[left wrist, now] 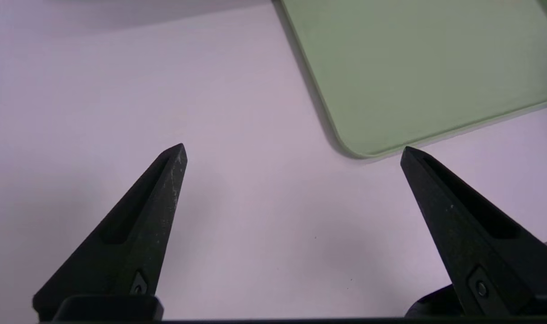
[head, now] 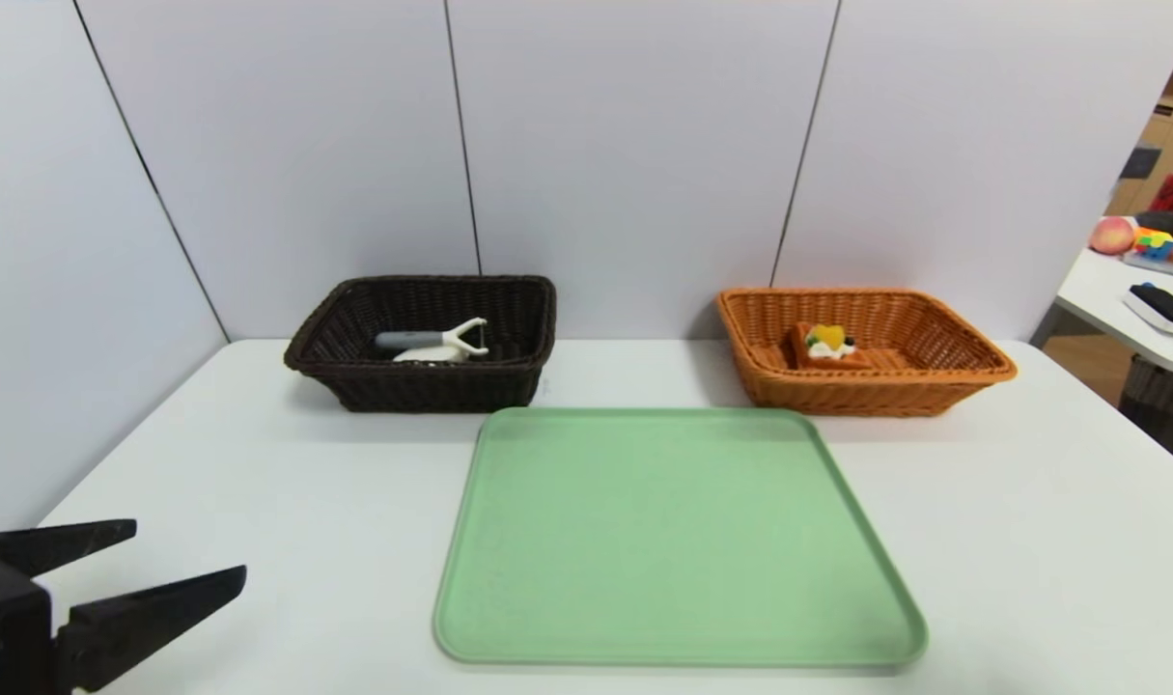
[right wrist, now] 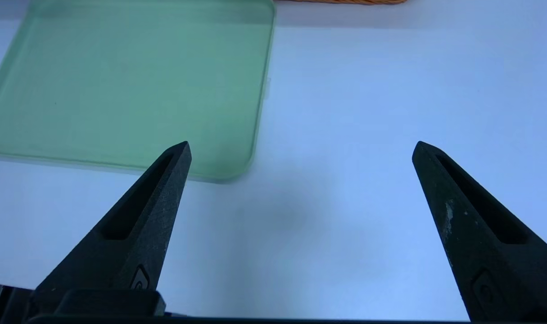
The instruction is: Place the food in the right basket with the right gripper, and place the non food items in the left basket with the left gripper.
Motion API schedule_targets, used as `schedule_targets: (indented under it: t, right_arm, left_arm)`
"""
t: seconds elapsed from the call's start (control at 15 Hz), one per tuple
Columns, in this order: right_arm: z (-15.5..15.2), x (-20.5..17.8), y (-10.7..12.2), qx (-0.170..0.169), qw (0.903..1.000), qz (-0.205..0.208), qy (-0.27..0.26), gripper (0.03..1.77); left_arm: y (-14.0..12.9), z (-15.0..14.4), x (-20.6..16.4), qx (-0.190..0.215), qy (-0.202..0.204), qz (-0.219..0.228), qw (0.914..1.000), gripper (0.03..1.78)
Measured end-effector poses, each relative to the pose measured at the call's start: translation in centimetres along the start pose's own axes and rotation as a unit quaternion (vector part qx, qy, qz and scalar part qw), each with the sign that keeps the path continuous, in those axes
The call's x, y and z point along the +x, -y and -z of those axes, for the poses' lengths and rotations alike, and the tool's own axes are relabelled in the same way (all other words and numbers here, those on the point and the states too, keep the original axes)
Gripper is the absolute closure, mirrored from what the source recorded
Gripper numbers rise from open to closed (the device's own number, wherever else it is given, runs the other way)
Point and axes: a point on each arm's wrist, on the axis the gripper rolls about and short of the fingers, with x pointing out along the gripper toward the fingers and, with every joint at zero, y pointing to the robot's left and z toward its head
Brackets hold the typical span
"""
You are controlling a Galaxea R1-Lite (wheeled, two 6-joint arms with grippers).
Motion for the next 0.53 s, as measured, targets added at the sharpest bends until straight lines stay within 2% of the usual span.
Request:
schedule_targets:
  t: [0.27, 0.53]
  right_arm:
    - [3.2, -2.4, 1.0, 0.017, 0.9994, 0.024, 0.015, 0.11]
    - [4.9, -4.1, 1.3, 0.040, 0.9968, 0.053, 0.045, 0.11]
  left_arm:
    - [-0.9, 3.6, -1.5, -0.009, 0.009, -0.021, 0.9997, 0.12]
    - [-1.5, 6.5, -2.9, -0.023, 0.033, -0.048, 0.9980, 0.12]
